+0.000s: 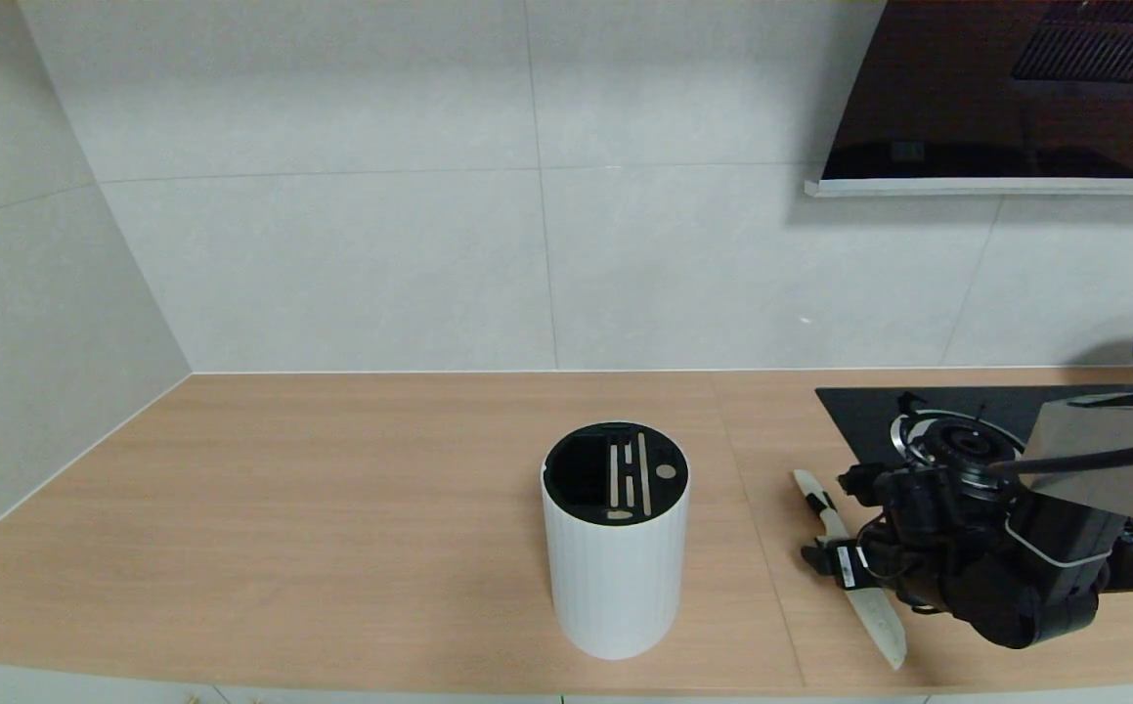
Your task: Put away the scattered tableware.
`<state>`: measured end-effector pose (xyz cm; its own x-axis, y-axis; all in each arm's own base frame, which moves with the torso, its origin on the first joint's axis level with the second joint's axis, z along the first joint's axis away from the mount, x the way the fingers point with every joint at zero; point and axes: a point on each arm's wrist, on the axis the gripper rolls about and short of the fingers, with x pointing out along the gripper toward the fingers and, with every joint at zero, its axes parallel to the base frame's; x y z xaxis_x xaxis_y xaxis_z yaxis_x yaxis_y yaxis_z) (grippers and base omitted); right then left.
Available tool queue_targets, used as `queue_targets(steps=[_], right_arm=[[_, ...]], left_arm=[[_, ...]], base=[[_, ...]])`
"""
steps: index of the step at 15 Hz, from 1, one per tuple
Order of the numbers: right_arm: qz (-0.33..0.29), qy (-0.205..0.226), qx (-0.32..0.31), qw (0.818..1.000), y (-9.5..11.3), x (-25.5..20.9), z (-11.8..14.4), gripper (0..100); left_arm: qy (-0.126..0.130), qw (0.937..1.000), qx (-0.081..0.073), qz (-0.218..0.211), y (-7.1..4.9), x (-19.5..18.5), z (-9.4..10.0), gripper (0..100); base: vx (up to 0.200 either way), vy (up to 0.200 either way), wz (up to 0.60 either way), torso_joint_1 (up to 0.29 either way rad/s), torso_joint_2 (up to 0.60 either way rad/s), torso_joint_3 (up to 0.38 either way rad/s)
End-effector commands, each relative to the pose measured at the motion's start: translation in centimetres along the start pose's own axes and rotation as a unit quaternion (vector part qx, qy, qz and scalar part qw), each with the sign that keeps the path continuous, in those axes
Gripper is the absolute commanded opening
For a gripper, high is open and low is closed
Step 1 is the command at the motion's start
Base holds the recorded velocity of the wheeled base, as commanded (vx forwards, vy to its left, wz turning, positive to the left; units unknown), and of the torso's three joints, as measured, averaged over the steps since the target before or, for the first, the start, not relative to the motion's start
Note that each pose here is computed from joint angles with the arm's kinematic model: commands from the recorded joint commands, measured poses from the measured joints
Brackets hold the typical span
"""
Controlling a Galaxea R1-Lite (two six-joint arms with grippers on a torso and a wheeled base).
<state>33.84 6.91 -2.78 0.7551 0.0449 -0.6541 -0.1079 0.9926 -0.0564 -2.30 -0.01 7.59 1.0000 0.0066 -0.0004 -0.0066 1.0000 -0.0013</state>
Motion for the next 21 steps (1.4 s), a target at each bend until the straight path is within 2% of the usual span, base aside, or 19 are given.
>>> queue_targets(steps=[1, 10, 14, 18, 21], right_arm=[[0.000, 0.000, 0.000, 1.000, 0.0, 0.0, 0.0, 0], [0.000, -0.005, 0.002, 1.000, 0.0, -0.1, 0.2, 0], [-0.001, -0.065, 0.009, 0.998, -0.1, -2.0, 2.6, 0], [0.001, -0.123, 0.017, 0.992, -0.5, -6.2, 5.3, 0], [0.019, -0.182, 0.015, 0.983, 0.3, -9.7, 7.6, 0]], left_arm=[[0.001, 1.0000, 0.000, 0.001, 0.0, 0.0, 0.0, 100], [0.001, 1.0000, 0.001, 0.000, 0.0, 0.0, 0.0, 100], [0.001, 1.0000, 0.004, 0.000, 0.0, 0.0, 0.0, 100], [0.001, 1.0000, 0.003, 0.000, 0.0, 0.0, 0.0, 100], [-0.008, 0.9998, 0.011, -0.014, -0.1, -0.1, 0.5, 100]], base=[[0.000, 0.000, 0.00, 0.000, 0.00, 0.000], [0.000, 0.000, 0.00, 0.000, 0.00, 0.000], [0.000, 0.000, 0.00, 0.000, 0.00, 0.000], [0.000, 0.000, 0.00, 0.000, 0.00, 0.000], [0.000, 0.000, 0.00, 0.000, 0.00, 0.000]])
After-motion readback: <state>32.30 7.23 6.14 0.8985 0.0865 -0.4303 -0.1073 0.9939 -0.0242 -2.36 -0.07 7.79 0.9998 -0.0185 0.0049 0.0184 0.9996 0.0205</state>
